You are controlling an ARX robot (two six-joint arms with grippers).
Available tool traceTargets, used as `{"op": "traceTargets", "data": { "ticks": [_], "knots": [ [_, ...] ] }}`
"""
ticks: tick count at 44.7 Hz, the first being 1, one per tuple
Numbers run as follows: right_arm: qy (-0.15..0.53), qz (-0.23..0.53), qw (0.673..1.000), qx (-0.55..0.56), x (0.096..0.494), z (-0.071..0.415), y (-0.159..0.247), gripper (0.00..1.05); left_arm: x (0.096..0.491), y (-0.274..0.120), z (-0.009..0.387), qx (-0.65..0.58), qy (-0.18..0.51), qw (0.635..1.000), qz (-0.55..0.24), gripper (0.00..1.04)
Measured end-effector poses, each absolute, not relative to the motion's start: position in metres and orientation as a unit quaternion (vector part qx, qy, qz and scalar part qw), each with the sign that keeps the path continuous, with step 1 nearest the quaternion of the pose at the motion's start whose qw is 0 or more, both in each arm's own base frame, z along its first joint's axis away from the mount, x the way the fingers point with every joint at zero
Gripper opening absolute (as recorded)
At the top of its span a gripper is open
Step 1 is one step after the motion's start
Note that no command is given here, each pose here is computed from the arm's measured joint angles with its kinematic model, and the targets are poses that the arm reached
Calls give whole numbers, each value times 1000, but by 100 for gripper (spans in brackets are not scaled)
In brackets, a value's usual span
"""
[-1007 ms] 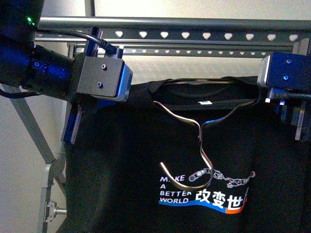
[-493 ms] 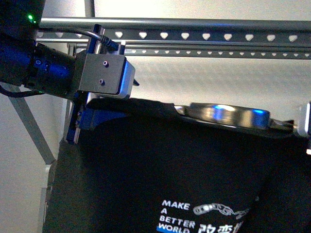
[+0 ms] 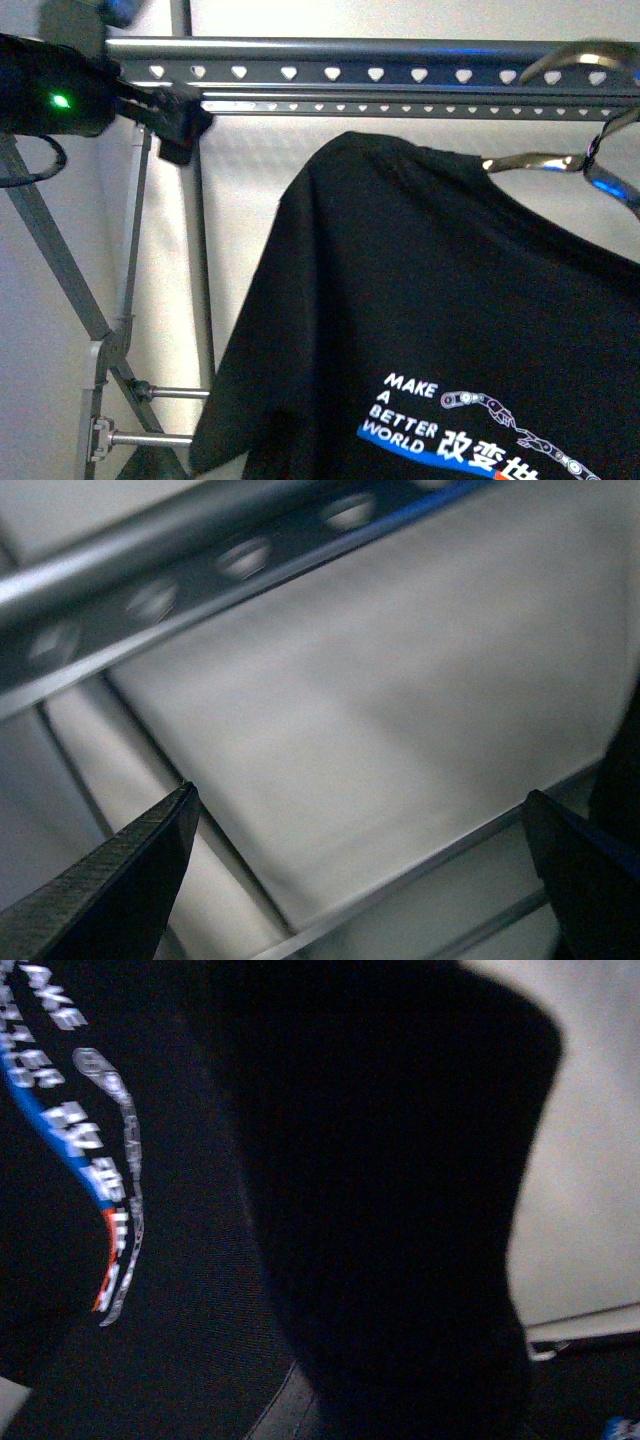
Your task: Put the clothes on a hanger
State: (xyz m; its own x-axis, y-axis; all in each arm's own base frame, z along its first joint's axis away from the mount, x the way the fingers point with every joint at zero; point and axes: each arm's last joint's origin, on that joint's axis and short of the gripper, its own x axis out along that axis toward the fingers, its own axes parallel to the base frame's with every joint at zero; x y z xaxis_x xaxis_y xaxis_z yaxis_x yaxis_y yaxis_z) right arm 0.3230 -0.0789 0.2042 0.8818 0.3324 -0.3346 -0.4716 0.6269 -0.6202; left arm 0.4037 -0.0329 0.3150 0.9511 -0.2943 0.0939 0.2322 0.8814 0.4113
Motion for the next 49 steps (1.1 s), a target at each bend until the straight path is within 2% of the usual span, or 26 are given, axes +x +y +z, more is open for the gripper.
{"op": "traceTargets", "data": {
  "ticks": [2, 6, 12, 15, 19, 23, 25, 31, 40, 49],
  "knots": [
    [122, 225, 909, -329, 319, 210, -79, 8, 400, -21, 321, 59, -64, 991, -97, 98],
    [179, 211, 925, -262, 317, 229, -79, 8, 385, -4, 328, -111, -66, 989, -74, 97],
    [226, 219, 935, -161, 320, 254, -71, 8, 349, 1, 319, -77, -15, 997, -1, 77],
    [242, 221, 939, -102, 324, 267, -66, 8, 332, 1, 311, -49, -15, 999, 2, 68],
    [262, 222, 939, -30, 334, 288, -59, 8, 302, 0, 290, -21, -18, 1000, -1, 51],
    [273, 223, 936, -1, 347, 300, -55, 8, 284, -1, 269, -12, -8, 1000, -2, 36],
    [279, 221, 935, 10, 356, 305, -51, 8, 271, -1, 255, -8, 0, 1000, -2, 25],
    [296, 212, 931, 20, 373, 306, -43, 8, 247, 0, 235, -6, 4, 1000, 0, 4],
    [284, 221, 933, 19, 370, 303, -30, 8, 219, 0, 216, -3, 3, 1000, -2, 4],
    [266, 255, 927, 70, 313, 291, -29, 8, 189, 0, 197, -3, 5, 1000, 0, 4]
  ]
}}
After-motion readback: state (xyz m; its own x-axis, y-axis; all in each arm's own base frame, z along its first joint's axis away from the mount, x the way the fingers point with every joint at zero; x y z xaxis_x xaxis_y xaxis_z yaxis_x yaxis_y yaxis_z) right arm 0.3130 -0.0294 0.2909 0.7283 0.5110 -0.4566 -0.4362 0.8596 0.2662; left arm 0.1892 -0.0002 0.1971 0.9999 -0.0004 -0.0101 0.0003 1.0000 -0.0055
